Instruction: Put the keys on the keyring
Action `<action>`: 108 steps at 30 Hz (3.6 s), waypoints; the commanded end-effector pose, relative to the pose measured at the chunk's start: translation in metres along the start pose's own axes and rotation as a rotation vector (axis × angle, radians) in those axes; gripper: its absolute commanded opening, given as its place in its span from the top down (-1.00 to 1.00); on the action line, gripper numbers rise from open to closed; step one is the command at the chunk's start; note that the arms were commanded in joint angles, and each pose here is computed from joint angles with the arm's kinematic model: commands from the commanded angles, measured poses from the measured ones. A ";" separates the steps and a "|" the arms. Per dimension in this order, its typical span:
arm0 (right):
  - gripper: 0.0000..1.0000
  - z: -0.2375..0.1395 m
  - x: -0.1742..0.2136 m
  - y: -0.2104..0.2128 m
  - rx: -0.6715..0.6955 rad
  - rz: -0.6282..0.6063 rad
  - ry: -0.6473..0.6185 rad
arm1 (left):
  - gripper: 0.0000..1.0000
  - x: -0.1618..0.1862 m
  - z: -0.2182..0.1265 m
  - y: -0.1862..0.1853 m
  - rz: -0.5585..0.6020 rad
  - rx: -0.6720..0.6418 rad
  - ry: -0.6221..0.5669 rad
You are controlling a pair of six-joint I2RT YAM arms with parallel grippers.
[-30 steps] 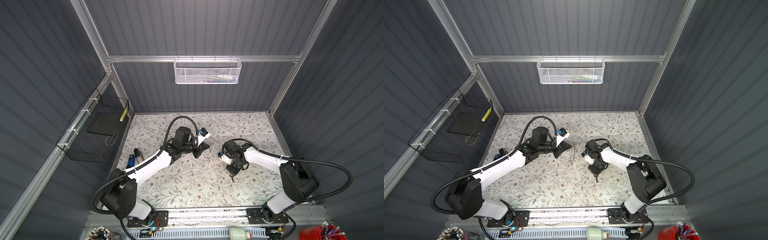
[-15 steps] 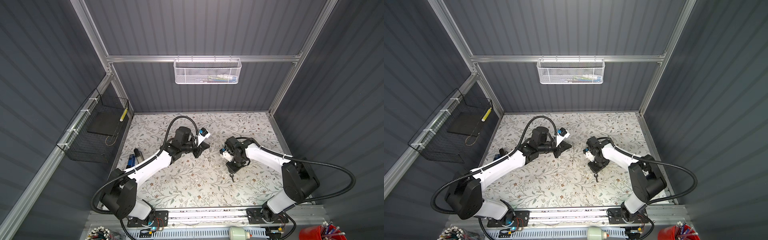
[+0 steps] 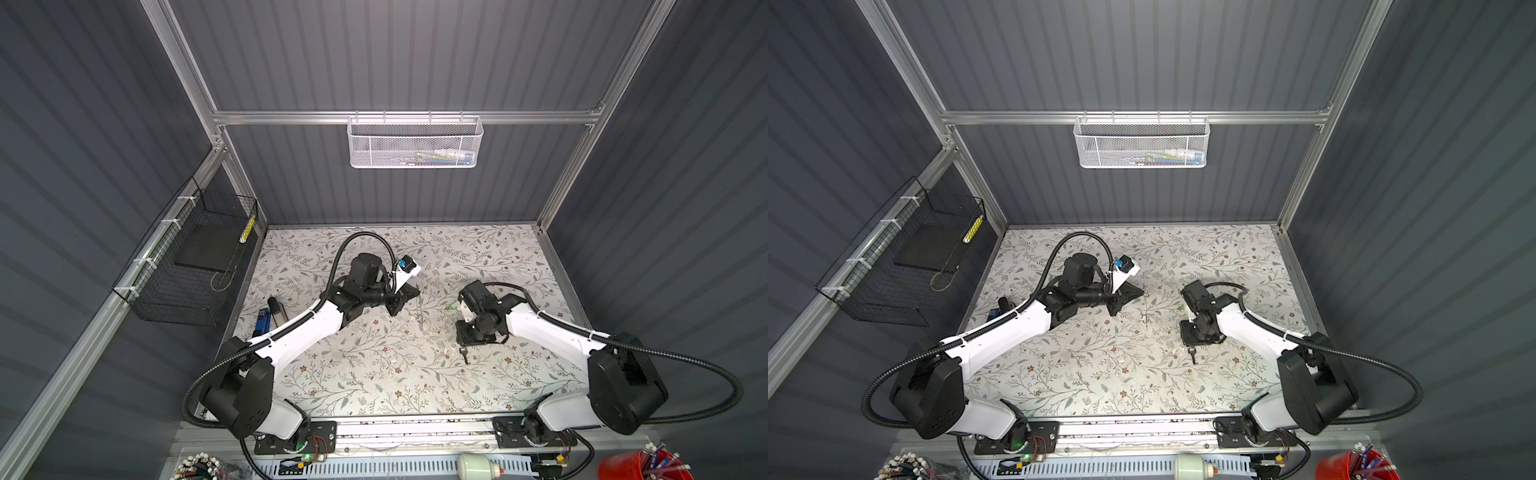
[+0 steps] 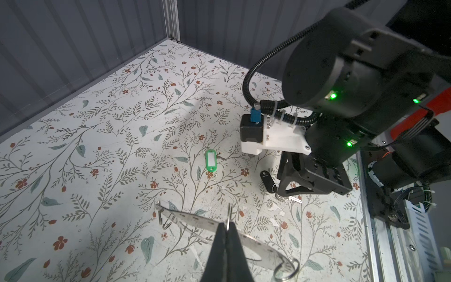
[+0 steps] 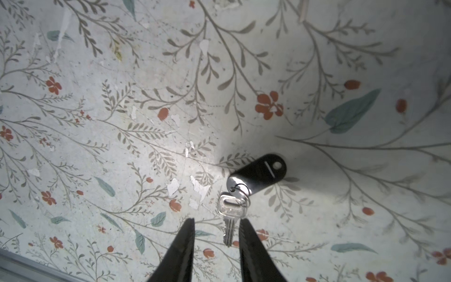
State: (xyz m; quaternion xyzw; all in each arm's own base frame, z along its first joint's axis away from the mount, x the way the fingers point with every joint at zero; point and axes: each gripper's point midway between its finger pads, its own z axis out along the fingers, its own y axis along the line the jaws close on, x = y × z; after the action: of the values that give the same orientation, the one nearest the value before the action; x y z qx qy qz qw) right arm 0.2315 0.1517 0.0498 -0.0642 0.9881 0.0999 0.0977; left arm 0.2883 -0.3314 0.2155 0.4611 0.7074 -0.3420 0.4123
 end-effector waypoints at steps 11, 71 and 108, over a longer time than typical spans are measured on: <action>0.33 0.017 0.001 -0.026 -0.008 0.233 -0.118 | 1.00 -0.010 0.001 -0.006 0.022 0.050 -0.024; 0.93 0.018 0.012 -0.008 0.009 0.071 -0.037 | 1.00 -0.011 0.008 -0.003 0.007 0.056 -0.037; 1.00 -0.142 -0.011 0.096 -0.378 -0.961 -0.699 | 1.00 0.007 -0.030 -0.077 0.638 0.292 -0.187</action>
State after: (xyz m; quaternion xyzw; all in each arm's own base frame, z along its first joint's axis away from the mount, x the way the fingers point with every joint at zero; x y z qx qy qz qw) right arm 0.2066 0.2079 0.1939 -0.4406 0.7677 0.2280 0.4057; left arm 0.2249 -0.3305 0.2225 0.6581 0.4752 -0.3290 0.4825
